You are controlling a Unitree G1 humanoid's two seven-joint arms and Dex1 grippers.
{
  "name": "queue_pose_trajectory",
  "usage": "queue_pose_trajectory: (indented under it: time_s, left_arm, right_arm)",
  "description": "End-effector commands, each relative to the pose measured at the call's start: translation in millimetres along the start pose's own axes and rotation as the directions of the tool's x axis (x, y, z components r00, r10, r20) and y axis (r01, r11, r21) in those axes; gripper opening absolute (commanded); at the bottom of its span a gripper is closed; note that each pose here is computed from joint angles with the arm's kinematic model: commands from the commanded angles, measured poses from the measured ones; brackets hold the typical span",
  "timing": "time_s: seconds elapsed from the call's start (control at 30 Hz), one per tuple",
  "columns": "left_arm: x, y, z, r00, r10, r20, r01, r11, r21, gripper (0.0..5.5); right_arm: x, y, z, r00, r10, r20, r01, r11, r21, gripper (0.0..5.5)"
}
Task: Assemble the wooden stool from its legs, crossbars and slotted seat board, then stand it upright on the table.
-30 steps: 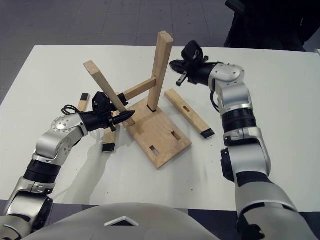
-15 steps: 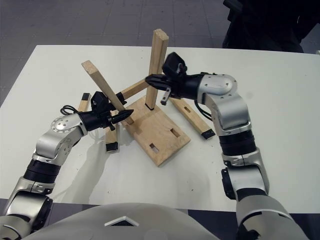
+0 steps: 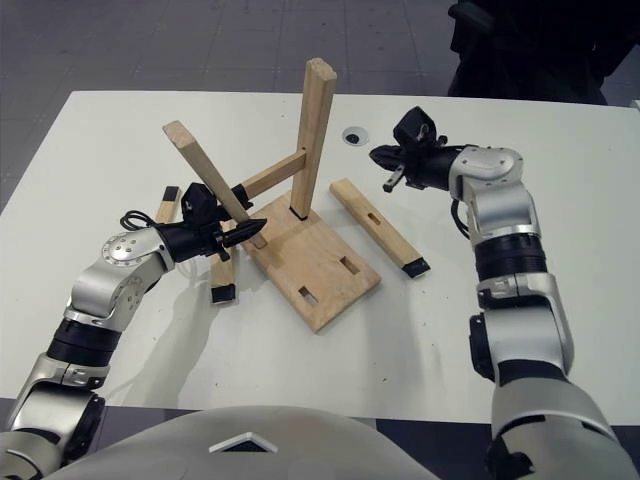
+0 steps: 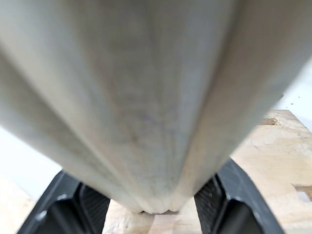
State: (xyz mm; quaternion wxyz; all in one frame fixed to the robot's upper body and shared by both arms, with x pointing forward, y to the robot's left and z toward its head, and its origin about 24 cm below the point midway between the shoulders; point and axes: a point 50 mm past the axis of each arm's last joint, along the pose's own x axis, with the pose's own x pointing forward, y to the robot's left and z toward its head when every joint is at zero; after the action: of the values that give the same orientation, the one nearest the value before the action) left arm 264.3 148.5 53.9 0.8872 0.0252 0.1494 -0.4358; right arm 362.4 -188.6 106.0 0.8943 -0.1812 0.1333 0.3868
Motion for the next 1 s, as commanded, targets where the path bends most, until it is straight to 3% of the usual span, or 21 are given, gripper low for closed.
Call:
queue_pose_trajectory:
  time_s: [0.03, 0.2, 0.33, 0.5, 0.7, 0.87, 1.0]
  left_arm:
    - [-20, -4, -72, 0.927, 0.046, -0.372, -0.075, 0.995, -0.063, 2.05]
    - [-20, -7, -73, 0.927, 0.035, -0.373, -0.064, 0.996, -0.067, 2.05]
    - [-21, -8, -74, 0.927, 0.035, -0.374, -0.065, 0.995, -0.070, 2.05]
    - [-22, -9, -76, 0.926, 0.037, -0.376, -0.070, 0.995, -0.076, 2.05]
    - [-21, -7, -74, 0.928, 0.042, -0.370, -0.074, 0.994, -0.074, 2.05]
    - [-22, -8, -75, 0.929, 0.045, -0.368, -0.080, 0.993, -0.081, 2.05]
    - [-20, -8, -74, 0.931, 0.049, -0.361, -0.084, 0.993, -0.081, 2.05]
  right_arm:
    - [21, -3, 7, 0.999, -0.046, 0.018, 0.046, 0.999, -0.002, 0.10]
    - [40, 2, 18, 0.996, -0.061, 0.062, 0.060, 0.998, 0.016, 0.10]
    - [57, 39, 48, 0.967, 0.155, 0.204, -0.148, 0.988, -0.049, 0.10]
    - [43, 88, 81, 0.890, 0.345, 0.299, -0.313, 0.938, -0.151, 0.10]
    - [33, 105, 72, 0.895, 0.376, 0.239, -0.354, 0.926, -0.132, 0.10]
    - [36, 123, 101, 0.856, 0.430, 0.286, -0.410, 0.903, -0.129, 0.10]
    - [37, 144, 105, 0.820, 0.468, 0.329, -0.475, 0.877, -0.064, 0.10]
